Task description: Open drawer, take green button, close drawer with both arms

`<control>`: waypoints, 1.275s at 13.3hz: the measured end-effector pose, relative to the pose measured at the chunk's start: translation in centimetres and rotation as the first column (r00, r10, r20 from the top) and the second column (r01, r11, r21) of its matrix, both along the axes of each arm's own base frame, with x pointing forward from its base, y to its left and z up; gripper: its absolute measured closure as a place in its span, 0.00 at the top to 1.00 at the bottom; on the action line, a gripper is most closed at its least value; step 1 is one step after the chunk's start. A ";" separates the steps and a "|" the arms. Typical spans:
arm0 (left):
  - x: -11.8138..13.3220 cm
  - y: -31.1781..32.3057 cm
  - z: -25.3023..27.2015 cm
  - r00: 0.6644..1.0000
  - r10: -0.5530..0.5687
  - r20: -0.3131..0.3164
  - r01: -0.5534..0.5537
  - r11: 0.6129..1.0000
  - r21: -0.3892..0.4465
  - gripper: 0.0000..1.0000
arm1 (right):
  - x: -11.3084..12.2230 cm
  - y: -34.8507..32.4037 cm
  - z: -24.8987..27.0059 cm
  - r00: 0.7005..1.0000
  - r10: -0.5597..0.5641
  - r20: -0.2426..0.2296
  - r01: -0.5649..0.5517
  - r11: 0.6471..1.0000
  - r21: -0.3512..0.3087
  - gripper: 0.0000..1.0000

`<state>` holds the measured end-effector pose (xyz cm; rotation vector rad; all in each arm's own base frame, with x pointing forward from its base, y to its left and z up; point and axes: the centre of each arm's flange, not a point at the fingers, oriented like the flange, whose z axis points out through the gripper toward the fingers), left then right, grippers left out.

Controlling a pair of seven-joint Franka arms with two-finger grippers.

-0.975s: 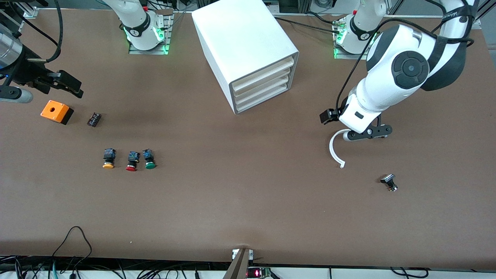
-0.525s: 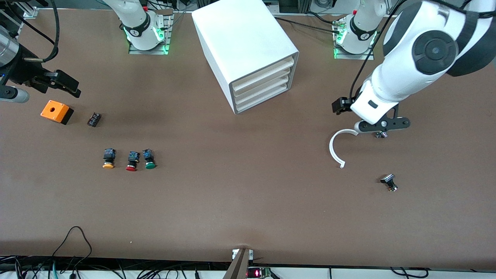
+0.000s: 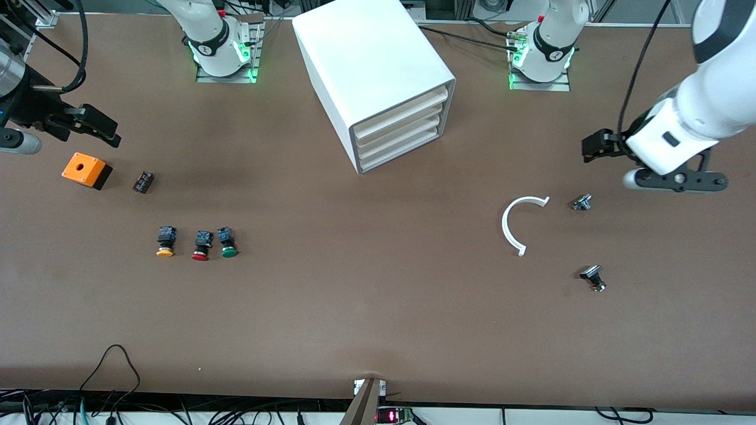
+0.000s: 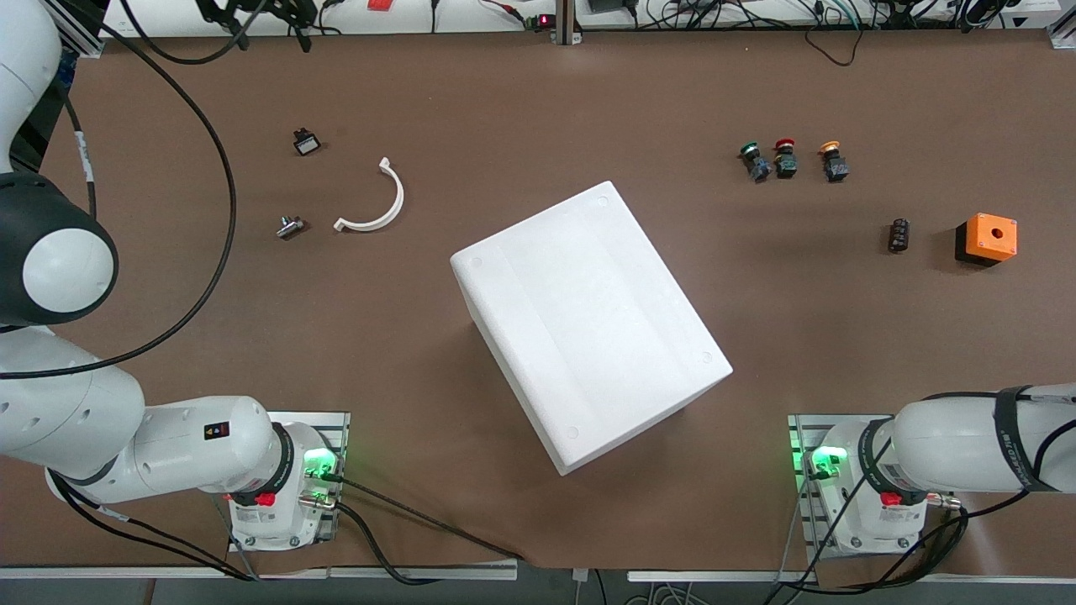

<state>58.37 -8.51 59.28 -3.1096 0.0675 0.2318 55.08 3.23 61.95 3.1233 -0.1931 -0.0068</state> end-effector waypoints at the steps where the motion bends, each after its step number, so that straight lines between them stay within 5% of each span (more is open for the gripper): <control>1: -0.3 1.1 0.4 1.000 0.006 0.016 -0.006 1.000 0.006 1.00 | 0.0 -0.3 0.1 1.000 -0.004 0.001 0.004 1.000 0.001 1.00; 6: -3.1 6.0 0.2 0.982 0.062 0.177 -0.057 0.998 -0.033 1.00 | 0.0 -0.5 0.1 1.000 -0.007 0.002 0.007 1.000 0.001 1.00; 17: -4.3 3.6 -0.3 0.983 -0.008 0.183 0.014 0.999 -0.030 1.00 | 0.0 -0.5 0.1 1.000 -0.006 0.002 0.006 1.000 0.002 1.00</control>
